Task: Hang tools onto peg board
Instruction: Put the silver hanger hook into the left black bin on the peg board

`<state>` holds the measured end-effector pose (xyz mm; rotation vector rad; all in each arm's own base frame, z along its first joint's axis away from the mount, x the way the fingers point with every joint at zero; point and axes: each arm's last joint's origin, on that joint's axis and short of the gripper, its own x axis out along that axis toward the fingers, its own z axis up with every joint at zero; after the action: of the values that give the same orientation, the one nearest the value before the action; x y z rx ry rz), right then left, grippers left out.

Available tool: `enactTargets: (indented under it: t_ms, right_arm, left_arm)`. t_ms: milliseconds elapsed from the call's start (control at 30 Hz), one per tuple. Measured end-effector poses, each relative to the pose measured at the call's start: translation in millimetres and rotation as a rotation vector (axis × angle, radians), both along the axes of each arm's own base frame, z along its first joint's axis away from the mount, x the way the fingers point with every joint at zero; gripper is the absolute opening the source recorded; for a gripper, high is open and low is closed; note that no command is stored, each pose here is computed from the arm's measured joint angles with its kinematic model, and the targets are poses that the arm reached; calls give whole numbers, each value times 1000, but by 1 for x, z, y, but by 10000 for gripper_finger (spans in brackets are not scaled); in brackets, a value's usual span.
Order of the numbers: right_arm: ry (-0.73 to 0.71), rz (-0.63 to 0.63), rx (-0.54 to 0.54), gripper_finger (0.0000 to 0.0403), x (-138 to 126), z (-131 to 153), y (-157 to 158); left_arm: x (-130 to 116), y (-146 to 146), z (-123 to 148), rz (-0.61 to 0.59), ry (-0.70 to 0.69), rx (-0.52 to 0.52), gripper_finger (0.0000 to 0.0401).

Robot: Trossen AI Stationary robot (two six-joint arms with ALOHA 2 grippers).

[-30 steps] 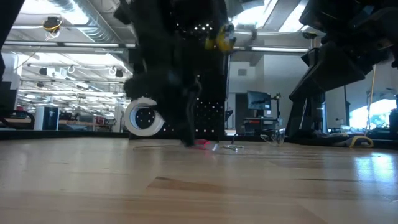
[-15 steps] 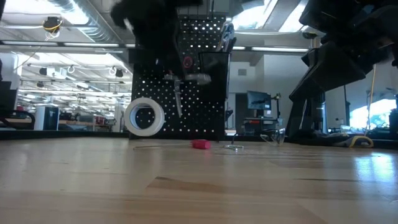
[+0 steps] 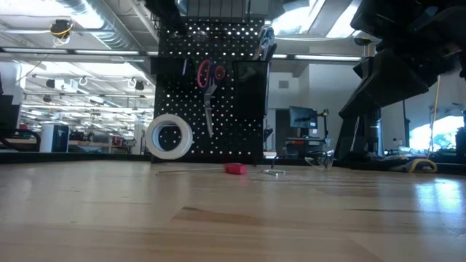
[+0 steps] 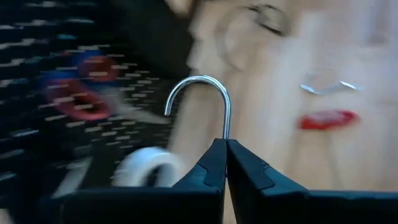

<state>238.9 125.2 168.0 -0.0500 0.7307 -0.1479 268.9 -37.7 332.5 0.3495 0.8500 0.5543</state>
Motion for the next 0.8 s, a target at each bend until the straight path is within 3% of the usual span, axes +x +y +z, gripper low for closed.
enactTargets:
  t_ms: [333, 800]
  right_arm:
    - [0, -1, 0, 3, 0, 0, 0]
    - [0, -1, 0, 3, 0, 0, 0]
  left_arm:
    - [-42, 45, 38, 201, -132, 64, 0]
    - [-45, 98, 39, 412, -141, 99, 0]
